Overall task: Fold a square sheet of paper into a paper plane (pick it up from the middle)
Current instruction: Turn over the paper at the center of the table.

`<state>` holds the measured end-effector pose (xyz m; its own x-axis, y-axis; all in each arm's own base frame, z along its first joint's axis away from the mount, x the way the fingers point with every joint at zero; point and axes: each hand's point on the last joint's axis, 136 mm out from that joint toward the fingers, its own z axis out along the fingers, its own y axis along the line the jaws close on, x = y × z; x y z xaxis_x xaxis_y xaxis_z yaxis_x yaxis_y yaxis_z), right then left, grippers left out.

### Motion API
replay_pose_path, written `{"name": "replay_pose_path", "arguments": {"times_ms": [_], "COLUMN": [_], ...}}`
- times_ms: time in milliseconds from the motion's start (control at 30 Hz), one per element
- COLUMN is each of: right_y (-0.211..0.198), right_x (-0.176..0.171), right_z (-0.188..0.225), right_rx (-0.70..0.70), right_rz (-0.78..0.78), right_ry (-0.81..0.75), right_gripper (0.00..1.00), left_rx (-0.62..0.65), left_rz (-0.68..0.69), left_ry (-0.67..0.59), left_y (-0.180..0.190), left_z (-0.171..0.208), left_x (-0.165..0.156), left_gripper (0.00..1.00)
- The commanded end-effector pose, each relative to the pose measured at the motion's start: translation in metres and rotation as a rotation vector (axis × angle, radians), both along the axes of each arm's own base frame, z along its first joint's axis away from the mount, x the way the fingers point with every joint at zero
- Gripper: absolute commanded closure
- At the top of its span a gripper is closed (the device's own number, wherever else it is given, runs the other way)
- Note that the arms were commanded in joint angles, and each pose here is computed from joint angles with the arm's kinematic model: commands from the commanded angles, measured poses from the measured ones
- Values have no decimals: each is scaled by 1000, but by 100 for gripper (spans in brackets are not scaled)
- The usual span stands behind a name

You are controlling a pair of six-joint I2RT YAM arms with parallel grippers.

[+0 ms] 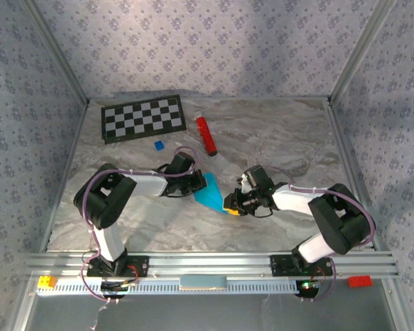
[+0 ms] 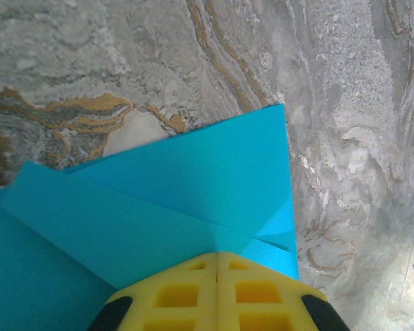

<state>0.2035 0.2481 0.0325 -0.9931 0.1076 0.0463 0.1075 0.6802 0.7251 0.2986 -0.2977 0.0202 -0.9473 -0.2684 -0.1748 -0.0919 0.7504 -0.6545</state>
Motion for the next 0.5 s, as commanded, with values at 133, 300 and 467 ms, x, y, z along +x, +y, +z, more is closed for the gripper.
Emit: {"name": "replay_pose_path", "arguments": {"times_ms": [133, 300, 467], "right_y": [9, 11, 9], "right_x": [7, 9, 8], "right_z": [6, 7, 7], "right_rx": [45, 59, 65], "right_rz": [2, 7, 10], "right_ry": [-9, -17, -16], "right_gripper": [75, 77, 85], "left_rx": [128, 127, 118], "left_rz": [34, 35, 42], "left_ry": [111, 113, 108], "left_y": [27, 27, 27], "left_z": [-35, -34, -31], "left_x": [-17, -18, -16], "left_gripper": [100, 100, 100]}}
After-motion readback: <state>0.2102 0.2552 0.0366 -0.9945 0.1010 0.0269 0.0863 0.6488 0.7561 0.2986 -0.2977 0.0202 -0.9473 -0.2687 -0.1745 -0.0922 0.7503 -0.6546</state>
